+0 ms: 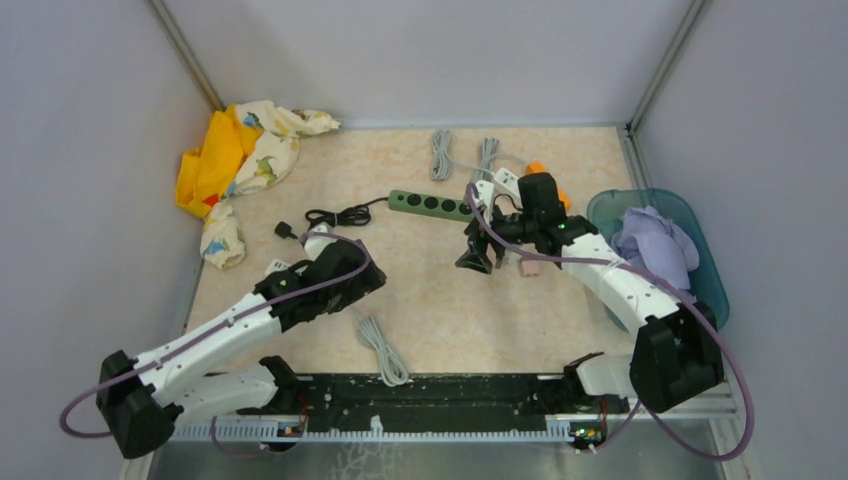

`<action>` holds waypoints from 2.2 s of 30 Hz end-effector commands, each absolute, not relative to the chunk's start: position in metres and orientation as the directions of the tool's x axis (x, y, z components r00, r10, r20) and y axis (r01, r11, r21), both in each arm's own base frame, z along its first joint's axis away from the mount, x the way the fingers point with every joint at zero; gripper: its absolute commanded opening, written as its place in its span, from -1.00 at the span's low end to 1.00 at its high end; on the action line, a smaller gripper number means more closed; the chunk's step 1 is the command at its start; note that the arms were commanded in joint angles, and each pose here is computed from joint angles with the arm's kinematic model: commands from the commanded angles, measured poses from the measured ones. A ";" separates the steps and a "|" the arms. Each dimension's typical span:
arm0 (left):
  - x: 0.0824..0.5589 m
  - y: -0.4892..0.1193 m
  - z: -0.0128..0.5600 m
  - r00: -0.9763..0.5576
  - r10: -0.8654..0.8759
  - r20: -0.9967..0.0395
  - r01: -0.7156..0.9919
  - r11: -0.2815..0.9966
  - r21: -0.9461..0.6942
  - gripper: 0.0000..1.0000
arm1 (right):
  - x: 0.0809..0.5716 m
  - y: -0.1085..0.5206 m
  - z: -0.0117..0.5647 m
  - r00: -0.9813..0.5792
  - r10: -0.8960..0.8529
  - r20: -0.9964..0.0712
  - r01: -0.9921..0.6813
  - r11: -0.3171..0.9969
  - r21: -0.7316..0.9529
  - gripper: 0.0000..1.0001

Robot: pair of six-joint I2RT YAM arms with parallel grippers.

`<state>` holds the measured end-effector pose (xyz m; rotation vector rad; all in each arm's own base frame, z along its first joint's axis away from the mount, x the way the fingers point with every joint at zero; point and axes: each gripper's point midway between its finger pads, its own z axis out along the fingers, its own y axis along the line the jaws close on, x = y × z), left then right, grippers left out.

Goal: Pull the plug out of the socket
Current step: Move the socket to the center of the board.

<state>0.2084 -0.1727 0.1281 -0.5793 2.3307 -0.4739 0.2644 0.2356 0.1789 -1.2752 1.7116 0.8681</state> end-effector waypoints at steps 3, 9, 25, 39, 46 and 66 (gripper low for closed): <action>0.197 -0.133 0.100 -0.619 -0.553 -0.558 -0.532 0.818 -0.219 1.00 | 0.268 0.237 0.195 -0.084 -0.376 -0.923 -0.971 0.237 -0.008 0.63; 0.192 -0.135 0.079 -0.633 -0.552 -0.543 -0.508 0.825 -0.247 1.00 | 0.268 0.237 0.194 -0.082 -0.379 -0.922 -0.971 0.238 -0.012 0.63; 0.189 -0.121 0.053 -0.608 -0.547 -0.575 -0.499 0.827 -0.259 0.99 | 0.268 0.237 0.190 -0.086 -0.382 -0.920 -0.972 0.236 -0.007 0.63; 0.206 -0.146 0.046 -0.629 -0.538 -0.561 -0.489 0.835 -0.253 -0.34 | 0.267 0.237 0.191 -0.080 -0.381 -0.921 -0.973 0.231 -0.011 0.62; 0.199 -0.204 0.056 -0.709 -0.590 -0.386 -0.377 0.780 -0.500 -0.85 | 0.266 0.236 0.194 -0.073 -0.381 -0.922 -0.973 0.229 -0.018 0.62; 0.221 -0.382 0.097 -0.815 -0.568 -0.117 -0.244 0.519 -0.819 -0.43 | 0.344 0.165 0.208 -0.201 -0.356 -0.913 -0.744 0.662 -0.094 0.63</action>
